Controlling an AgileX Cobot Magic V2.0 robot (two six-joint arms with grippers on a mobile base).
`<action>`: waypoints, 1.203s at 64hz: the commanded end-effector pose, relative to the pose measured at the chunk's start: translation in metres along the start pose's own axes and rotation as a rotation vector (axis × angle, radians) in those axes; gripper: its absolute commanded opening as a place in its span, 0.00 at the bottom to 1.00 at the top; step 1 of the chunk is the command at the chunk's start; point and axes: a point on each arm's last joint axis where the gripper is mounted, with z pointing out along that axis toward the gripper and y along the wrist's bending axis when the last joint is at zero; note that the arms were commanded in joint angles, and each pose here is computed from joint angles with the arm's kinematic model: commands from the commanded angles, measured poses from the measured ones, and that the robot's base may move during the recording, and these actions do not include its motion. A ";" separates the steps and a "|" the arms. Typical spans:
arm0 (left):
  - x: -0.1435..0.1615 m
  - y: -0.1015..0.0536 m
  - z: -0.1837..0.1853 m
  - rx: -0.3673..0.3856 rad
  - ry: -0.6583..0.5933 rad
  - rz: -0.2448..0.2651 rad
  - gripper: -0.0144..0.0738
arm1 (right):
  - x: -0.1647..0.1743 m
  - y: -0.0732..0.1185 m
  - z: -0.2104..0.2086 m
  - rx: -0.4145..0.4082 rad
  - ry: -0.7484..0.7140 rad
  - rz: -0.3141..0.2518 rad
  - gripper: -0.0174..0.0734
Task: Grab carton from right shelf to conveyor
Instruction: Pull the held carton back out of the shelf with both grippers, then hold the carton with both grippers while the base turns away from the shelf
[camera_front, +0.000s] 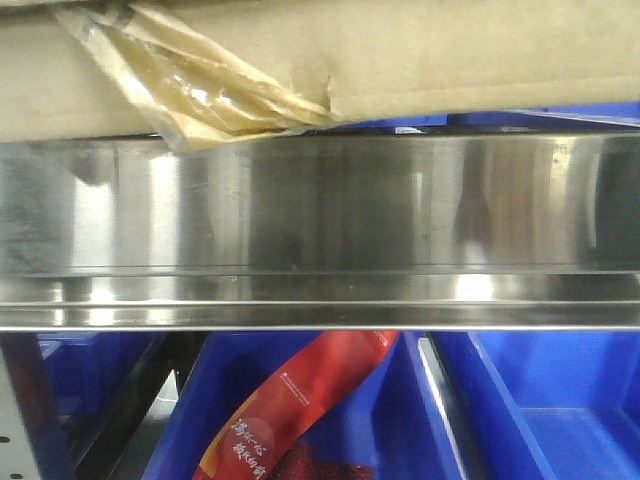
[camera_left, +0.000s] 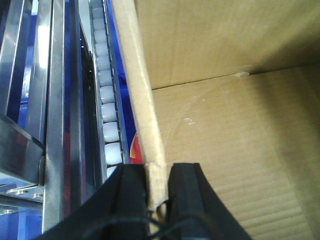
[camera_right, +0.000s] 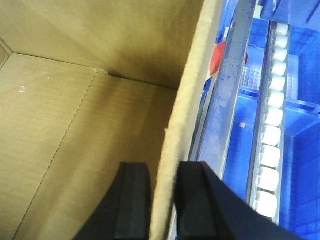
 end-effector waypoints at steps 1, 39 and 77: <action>-0.001 0.000 -0.007 0.017 -0.037 0.008 0.14 | -0.003 0.001 -0.007 -0.008 -0.062 -0.018 0.12; -0.003 -0.001 -0.007 0.024 -0.058 0.008 0.14 | -0.015 0.002 -0.008 -0.023 -0.190 -0.018 0.12; -0.003 -0.001 -0.007 0.024 -0.058 0.008 0.14 | -0.017 0.003 -0.009 -0.025 -0.214 -0.018 0.12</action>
